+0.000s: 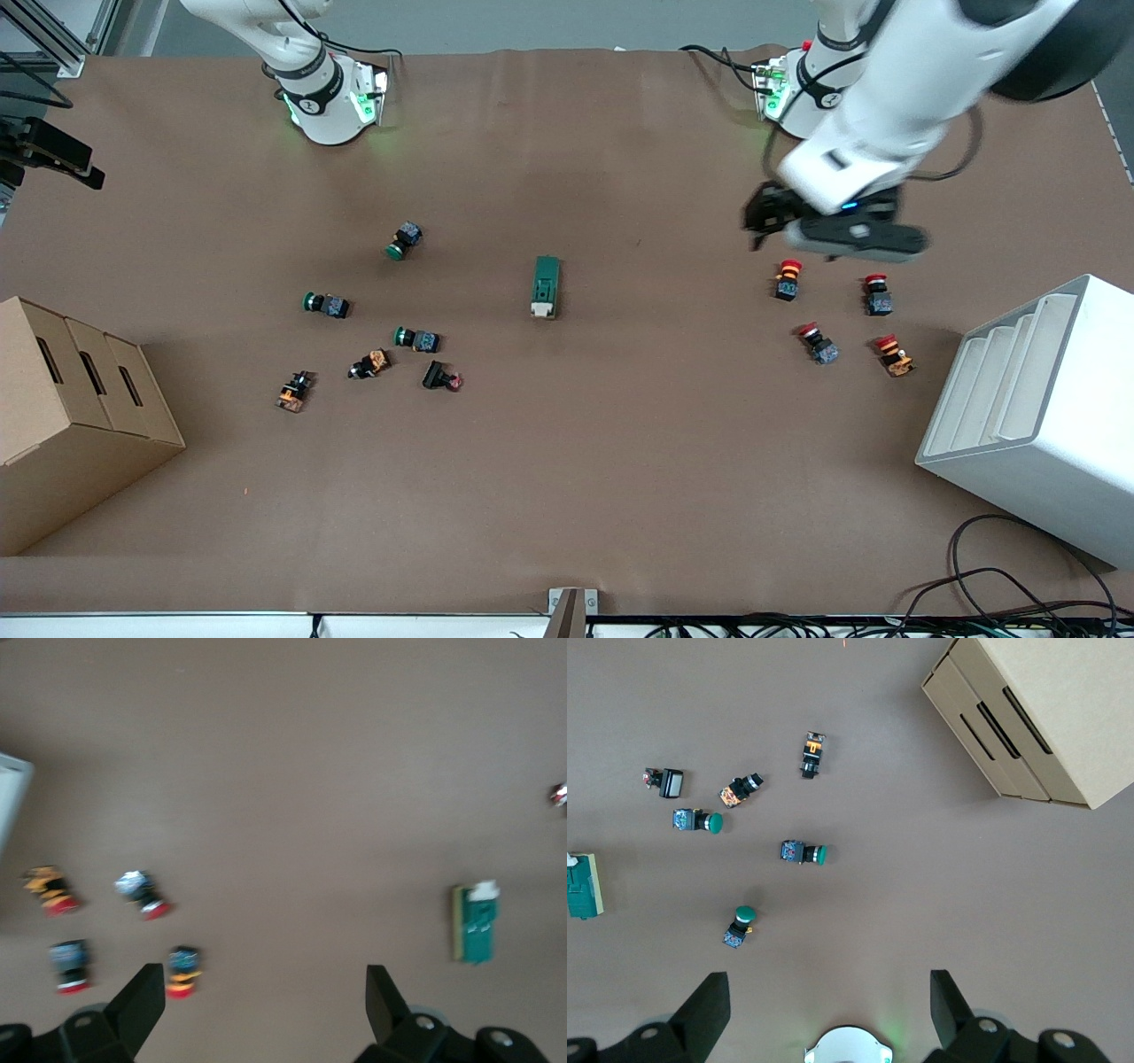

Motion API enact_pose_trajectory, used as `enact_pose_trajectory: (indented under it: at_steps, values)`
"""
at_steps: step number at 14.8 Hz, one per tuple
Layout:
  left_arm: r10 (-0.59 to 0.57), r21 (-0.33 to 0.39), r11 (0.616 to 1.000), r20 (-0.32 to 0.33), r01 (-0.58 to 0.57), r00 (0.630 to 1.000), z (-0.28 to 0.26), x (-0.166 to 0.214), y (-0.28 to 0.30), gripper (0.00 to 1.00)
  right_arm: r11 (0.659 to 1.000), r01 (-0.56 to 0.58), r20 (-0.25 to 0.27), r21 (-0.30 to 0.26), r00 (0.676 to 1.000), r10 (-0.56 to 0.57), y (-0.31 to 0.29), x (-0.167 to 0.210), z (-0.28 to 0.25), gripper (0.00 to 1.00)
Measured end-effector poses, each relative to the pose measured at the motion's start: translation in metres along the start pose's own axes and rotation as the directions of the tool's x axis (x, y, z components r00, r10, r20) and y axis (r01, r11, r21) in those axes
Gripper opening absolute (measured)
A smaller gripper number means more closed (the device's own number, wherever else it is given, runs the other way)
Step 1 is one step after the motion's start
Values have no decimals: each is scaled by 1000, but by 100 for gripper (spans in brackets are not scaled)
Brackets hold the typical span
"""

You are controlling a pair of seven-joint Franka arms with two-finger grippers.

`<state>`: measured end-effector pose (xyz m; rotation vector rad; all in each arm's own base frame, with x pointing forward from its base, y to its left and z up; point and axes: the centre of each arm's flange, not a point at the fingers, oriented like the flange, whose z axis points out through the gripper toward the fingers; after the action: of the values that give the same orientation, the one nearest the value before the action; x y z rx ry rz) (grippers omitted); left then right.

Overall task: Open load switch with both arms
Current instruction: 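Move the left gripper over the green load switch, then hold the left gripper above the switch while the right gripper reaches the lever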

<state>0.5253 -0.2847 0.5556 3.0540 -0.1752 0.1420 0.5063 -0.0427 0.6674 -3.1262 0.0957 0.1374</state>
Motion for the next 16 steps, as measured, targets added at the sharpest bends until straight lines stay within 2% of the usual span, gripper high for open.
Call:
enact_pose_trajectory:
  at_steps: [4, 9, 12, 16]
  values:
    - [-84, 17, 996, -47, 85, 995, 79, -18, 105, 100, 1000, 0, -1, 0, 1000, 0, 0, 0, 0, 100]
    - [-234, 40, 970, -144, 242, 962, 172, -82, 222, 100, 1000, -1, 4, 0, 1000, 1, 0, 3, 3, 100]
    - [-275, 80, 950, -239, 301, 931, 224, -124, 262, 100, 1000, -3, 17, -1, 1000, 3, 1, 9, 10, 100]
    - [-241, 91, 951, -384, 296, 891, 287, -181, 301, 100, 1000, -6, 58, -10, 998, 6, 2, 25, 31, 100]
